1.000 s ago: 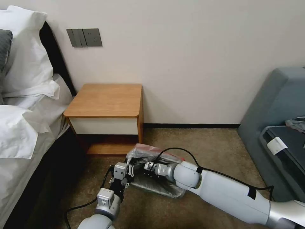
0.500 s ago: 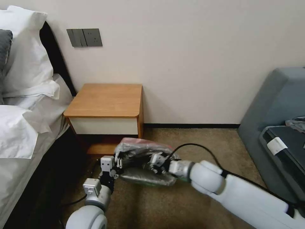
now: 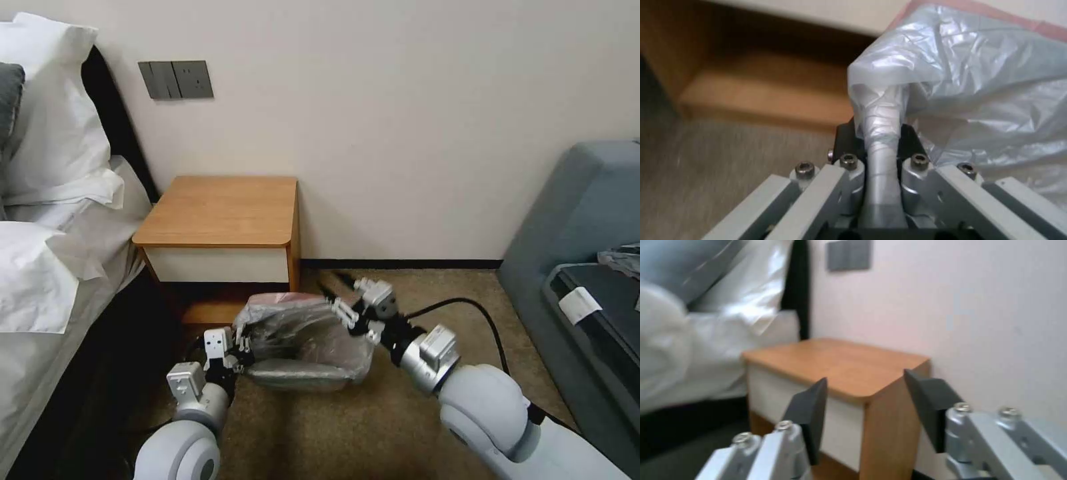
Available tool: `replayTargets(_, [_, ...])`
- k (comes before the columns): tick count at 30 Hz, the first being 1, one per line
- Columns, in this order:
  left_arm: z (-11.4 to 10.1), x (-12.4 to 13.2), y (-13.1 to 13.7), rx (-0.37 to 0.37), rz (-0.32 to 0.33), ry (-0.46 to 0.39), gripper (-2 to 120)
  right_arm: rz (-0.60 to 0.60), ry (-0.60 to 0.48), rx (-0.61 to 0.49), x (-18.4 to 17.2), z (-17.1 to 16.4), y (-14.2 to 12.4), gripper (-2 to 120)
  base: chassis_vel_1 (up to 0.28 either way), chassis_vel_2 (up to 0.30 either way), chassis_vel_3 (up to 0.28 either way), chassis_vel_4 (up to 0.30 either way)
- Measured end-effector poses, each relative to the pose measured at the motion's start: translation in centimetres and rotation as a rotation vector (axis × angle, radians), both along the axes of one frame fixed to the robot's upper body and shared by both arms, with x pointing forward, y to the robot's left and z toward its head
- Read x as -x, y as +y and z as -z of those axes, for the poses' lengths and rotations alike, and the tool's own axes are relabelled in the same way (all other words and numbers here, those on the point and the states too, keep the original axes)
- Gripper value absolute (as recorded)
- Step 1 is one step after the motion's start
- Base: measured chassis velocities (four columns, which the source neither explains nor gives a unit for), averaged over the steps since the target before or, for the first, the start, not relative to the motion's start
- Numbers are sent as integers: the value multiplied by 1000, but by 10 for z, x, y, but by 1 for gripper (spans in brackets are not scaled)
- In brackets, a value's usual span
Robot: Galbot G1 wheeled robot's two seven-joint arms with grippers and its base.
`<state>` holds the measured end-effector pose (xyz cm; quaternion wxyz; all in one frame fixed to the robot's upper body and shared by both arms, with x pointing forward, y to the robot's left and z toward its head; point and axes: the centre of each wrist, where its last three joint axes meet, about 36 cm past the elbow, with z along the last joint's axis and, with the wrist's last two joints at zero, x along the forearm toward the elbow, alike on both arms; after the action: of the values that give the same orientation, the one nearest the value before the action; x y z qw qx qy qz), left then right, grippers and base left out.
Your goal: Pick up the garbage bag from the table and place it over the trash can.
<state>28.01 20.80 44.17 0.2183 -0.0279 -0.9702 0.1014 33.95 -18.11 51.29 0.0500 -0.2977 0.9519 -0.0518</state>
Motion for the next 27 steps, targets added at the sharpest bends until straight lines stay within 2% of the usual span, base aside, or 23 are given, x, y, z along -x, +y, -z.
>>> replayTargets(2, [3,1,0,4,20,65,3,80,28,-91,5,6,-9,60,0,0,0,0])
replayTargets(4, [5,1,0,5,25,80,3,94,33,-105,6,7,-10,64,0,0,0,0])
replayTargets(6, [13,-2,1,8,44,139,3,169,51,-168,8,10,-21,75,0,0,0,0])
replayTargets(7, [13,-2,1,8,44,139,3,169,51,-168,8,10,-21,75,0,0,0,0])
replayTargets(10, [15,-6,0,35,55,192,3,203,58,-180,7,13,-30,90,0,0,0,0])
replayTargets(11, [15,-6,0,35,55,192,3,203,58,-180,7,13,-30,90,0,0,0,0])
replayTargets(13, [17,-8,0,50,50,207,3,208,60,-176,5,15,-33,98,0,0,0,0])
replayTargets(21, [27,-7,2,76,32,240,3,196,68,-180,4,24,-28,100,0,0,0,0])
replayTargets(22, [28,-6,2,78,30,242,9,195,68,-182,4,25,-27,100,0,0,0,0])
replayTargets(24, [29,-6,2,78,30,243,10,194,68,-183,4,25,-26,100,0,0,0,0])
replayTargets(25, [29,-5,2,80,28,242,17,190,69,-182,5,27,-26,100,0,0,0,0])
replayTargets(26, [29,-5,2,80,28,242,17,190,69,-182,5,27,-26,100,0,0,0,0])
replayTargets(27, [29,-4,2,80,27,243,21,186,70,-180,5,28,-26,100,0,0,0,0])
